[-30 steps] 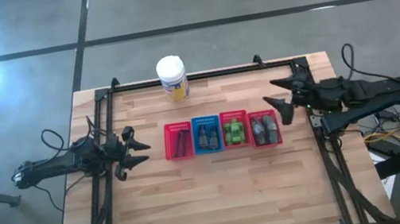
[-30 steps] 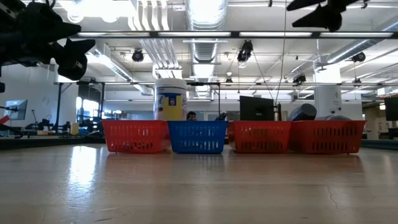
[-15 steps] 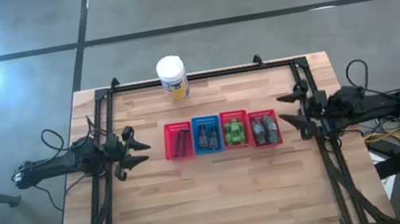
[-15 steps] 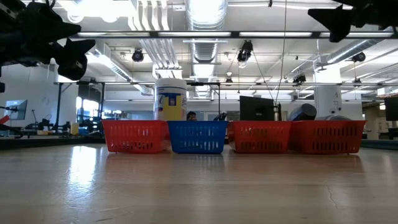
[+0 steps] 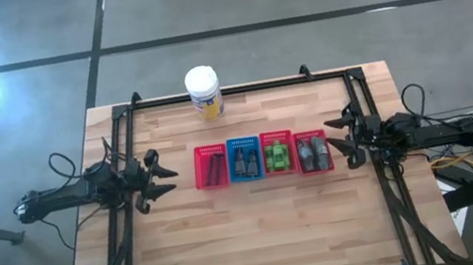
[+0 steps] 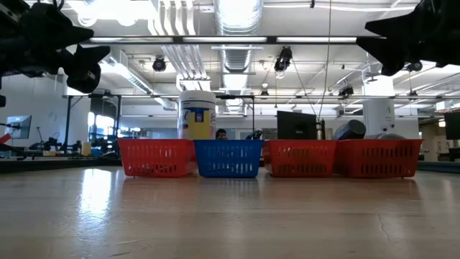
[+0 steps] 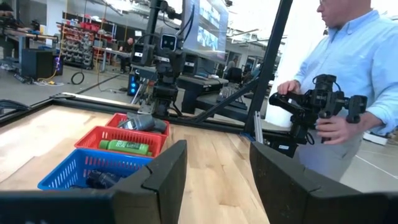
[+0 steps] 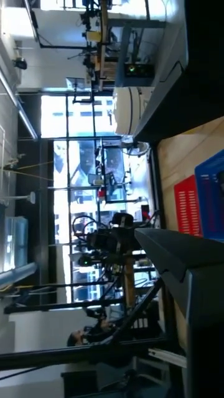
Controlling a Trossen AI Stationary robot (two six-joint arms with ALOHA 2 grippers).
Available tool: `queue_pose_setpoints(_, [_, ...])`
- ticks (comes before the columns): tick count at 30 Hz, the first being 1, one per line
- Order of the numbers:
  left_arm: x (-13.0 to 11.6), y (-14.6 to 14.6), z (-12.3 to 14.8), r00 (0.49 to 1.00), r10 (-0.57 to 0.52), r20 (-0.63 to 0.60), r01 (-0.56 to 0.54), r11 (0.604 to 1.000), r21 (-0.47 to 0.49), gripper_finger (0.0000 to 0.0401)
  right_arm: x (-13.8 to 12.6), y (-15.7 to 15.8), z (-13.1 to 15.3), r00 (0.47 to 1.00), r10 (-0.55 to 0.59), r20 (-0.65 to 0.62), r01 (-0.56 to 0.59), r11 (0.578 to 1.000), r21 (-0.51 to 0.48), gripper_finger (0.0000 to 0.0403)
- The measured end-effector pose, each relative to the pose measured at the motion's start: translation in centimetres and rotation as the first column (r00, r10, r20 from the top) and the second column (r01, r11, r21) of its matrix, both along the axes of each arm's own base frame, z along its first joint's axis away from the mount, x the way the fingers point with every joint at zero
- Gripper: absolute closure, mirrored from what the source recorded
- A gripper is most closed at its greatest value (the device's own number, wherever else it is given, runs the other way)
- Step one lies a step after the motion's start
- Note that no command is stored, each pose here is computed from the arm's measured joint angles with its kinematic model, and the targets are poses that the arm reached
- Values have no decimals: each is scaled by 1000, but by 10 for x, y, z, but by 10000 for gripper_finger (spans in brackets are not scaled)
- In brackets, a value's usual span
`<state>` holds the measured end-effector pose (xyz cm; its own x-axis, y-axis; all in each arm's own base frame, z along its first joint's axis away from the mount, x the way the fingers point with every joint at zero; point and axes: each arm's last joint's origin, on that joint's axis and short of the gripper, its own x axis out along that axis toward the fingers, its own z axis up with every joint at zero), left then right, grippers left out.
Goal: Pick & Place Travel size toiletries
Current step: Return to Home Position
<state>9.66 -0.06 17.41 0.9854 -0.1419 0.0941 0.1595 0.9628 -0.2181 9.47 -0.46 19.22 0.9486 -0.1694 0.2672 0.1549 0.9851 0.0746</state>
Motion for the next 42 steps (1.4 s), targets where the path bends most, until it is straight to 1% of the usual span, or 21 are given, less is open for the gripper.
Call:
queue_pose_setpoints(3, [0,0,0,1000,0,-2,0,1000,0,220,-1,0,-1,1000,-8,-17,8,1000,-30,175])
queue_pose_setpoints(7, [0,0,0,1000,0,-4,0,1000,0,220,1,0,-9,995,-13,-102,9,999,-43,179])
queue_pose_setpoints(12, [0,0,0,1000,0,-4,0,1000,0,219,2,0,-20,980,3,-200,0,1000,12,171])
queue_pose_setpoints(14, [0,0,0,1000,0,-3,0,1000,0,220,2,0,-22,975,3,-224,0,1000,16,164])
queue_pose_setpoints(16, [0,0,0,1000,0,-4,0,1000,0,220,2,0,-22,973,-5,-230,2,1000,-14,157])
queue_pose_setpoints(20, [0,0,0,1000,0,-3,0,1000,0,220,2,0,-22,969,-33,-245,5,993,-115,142])
queue_pose_setpoints(23, [0,0,0,1000,0,-3,0,1000,0,220,2,0,-22,968,-40,-248,6,991,-136,132])
queue_pose_setpoints(26, [0,0,0,1000,0,-3,0,1000,0,219,2,0,-22,970,-30,-243,5,995,-103,123])
queue_pose_setpoints(32, [0,0,0,1000,0,-3,0,1000,0,220,2,0,-22,975,4,-224,0,1000,20,104])
queue_pose_setpoints(36, [0,0,0,1000,0,-3,0,1000,0,220,2,0,-22,976,19,-216,-3,997,77,92])
queue_pose_setpoints(38, [0,0,0,1000,0,-3,0,1000,0,220,2,0,-22,976,21,-215,-3,996,86,85])
queue_pose_setpoints(42, [0,0,0,1000,0,-3,0,1000,0,220,2,0,-22,976,17,-217,-2,998,69,73])
